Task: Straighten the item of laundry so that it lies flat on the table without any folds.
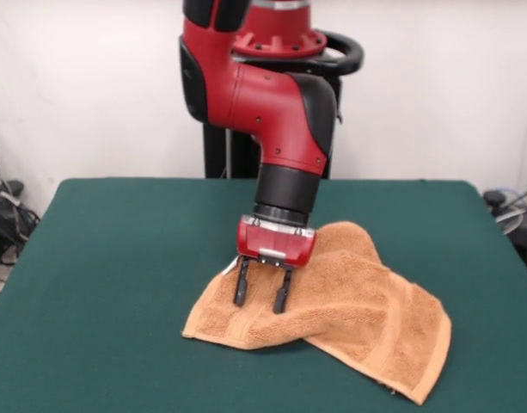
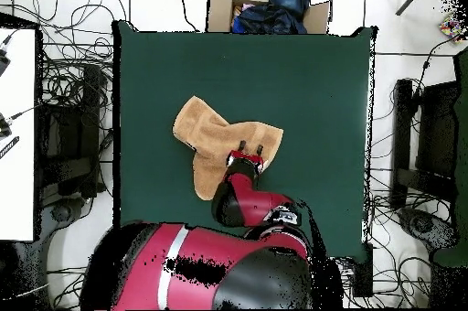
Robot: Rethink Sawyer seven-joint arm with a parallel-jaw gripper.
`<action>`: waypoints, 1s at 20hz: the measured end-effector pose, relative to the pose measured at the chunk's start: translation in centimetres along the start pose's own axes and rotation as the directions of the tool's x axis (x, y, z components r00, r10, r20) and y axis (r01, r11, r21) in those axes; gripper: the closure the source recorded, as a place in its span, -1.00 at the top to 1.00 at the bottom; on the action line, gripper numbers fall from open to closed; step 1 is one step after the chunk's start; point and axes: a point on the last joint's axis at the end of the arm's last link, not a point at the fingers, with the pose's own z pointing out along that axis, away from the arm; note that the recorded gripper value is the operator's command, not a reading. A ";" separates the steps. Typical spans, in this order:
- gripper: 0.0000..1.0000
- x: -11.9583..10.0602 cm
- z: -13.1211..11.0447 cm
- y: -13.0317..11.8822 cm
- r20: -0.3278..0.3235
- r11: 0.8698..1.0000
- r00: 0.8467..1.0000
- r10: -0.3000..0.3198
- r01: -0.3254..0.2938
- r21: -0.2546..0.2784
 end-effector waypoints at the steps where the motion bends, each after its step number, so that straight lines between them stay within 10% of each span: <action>1: 1.00 0.0 0.1 -0.1 0.001 1.000 1.000 0.000 0.000 0.000; 8: 1.00 -0.4 0.5 -0.6 -0.004 0.999 0.999 0.034 -0.034 -0.018; 9: -1.00 -0.6 0.6 -1.0 -0.018 0.998 0.999 0.048 -0.049 -0.047; 20: -1.00 -1.0 1.0 -1.9 -0.022 0.998 0.998 0.059 -0.060 -0.037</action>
